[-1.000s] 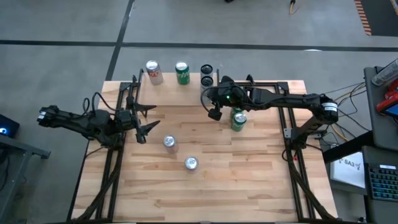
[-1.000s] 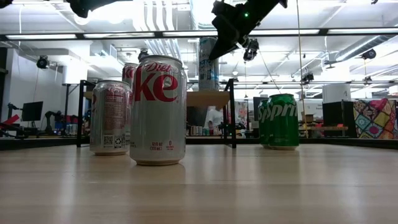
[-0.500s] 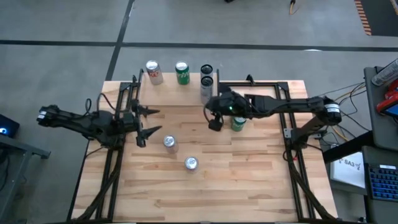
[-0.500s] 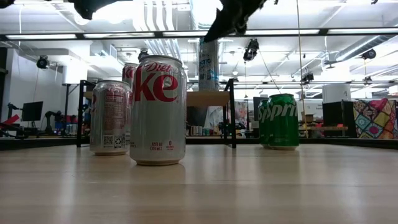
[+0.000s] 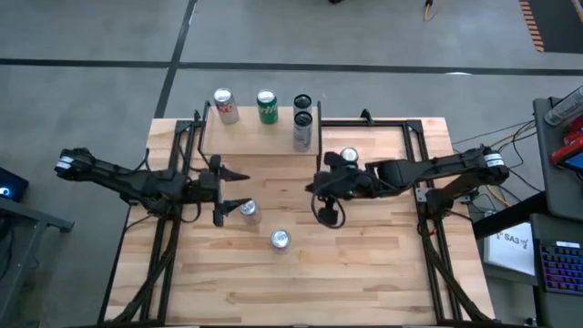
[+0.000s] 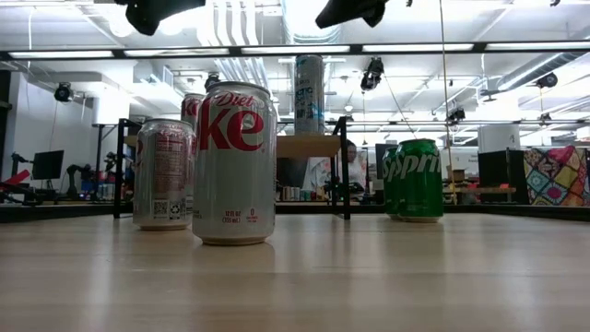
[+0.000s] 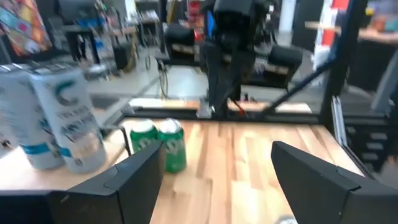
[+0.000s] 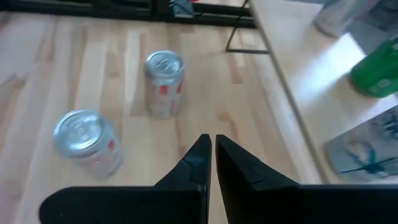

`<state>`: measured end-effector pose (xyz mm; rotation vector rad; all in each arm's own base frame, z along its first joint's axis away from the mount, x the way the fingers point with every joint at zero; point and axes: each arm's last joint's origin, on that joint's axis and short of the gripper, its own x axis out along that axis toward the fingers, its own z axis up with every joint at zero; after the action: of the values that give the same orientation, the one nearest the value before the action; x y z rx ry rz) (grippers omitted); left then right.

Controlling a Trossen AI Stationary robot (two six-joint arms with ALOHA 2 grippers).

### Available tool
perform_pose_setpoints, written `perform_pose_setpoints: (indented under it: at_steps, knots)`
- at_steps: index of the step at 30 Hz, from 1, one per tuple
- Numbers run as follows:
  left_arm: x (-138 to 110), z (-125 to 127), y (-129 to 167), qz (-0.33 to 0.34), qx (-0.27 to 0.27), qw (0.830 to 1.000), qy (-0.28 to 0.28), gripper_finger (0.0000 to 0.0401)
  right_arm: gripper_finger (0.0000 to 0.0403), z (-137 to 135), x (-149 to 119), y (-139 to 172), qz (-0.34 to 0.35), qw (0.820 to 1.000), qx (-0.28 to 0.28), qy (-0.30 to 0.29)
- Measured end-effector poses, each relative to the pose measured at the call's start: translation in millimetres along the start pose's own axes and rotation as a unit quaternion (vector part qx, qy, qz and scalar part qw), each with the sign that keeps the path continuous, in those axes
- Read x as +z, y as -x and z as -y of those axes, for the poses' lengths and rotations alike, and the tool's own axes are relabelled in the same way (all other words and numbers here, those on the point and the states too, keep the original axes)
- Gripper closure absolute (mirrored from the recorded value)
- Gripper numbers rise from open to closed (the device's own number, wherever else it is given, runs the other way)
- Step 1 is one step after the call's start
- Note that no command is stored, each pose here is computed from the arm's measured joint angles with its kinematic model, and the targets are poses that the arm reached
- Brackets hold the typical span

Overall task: Place canned beverage on shelf
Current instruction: Put the top red and silver soda can aligned with the other red and silver soda cans on the shelf

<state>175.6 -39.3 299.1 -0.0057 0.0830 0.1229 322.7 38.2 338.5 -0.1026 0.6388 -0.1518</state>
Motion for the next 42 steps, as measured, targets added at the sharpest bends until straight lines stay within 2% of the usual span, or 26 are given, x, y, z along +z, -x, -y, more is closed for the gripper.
perform_pose_setpoints:
  at_steps: [5, 14, 27, 31, 33, 36, 39, 42]
  knots:
    - [4.5, 10.8, -7.6, -0.091, -0.011, 0.996, -0.010, 0.0123, 0.0390, -15.7, -3.2, 4.7, -0.010, 1.000, 0.019, 0.004]
    - [-9.7, 18.2, -17.8, -0.275, 0.015, 0.961, -0.031, 0.0123, 0.0390, -24.9, -5.8, 7.9, -0.017, 0.999, 0.031, 0.016]
    - [-21.4, 26.0, -30.9, -0.314, -0.011, 0.948, -0.043, 0.0119, 0.0390, -24.7, -6.4, 7.9, -0.020, 0.999, 0.030, 0.021]
    - [-21.9, 27.2, -32.0, -0.315, -0.021, 0.948, -0.043, 0.0087, 0.0390, -24.7, -6.4, 7.9, -0.020, 0.999, 0.030, 0.022]
    - [-21.9, 25.9, -32.5, -0.310, 0.002, 0.950, -0.049, 0.0063, 0.0390, -24.7, -6.4, 7.9, -0.020, 0.999, 0.030, 0.022]
    - [-22.4, 24.3, -32.5, -0.306, 0.036, 0.951, -0.024, 0.0031, 0.0390, -25.0, -6.6, 7.2, -0.021, 0.999, 0.030, 0.022]
    - [-28.7, 24.7, -32.6, -0.331, 0.031, 0.942, -0.036, 0.0012, 0.0390, -25.6, -7.2, 5.3, -0.023, 0.999, 0.030, 0.023]
    - [-38.7, 23.9, -34.5, -0.354, 0.053, 0.933, -0.047, 0.0006, 0.0390, -26.4, -8.2, 2.5, -0.027, 0.999, 0.029, 0.024]
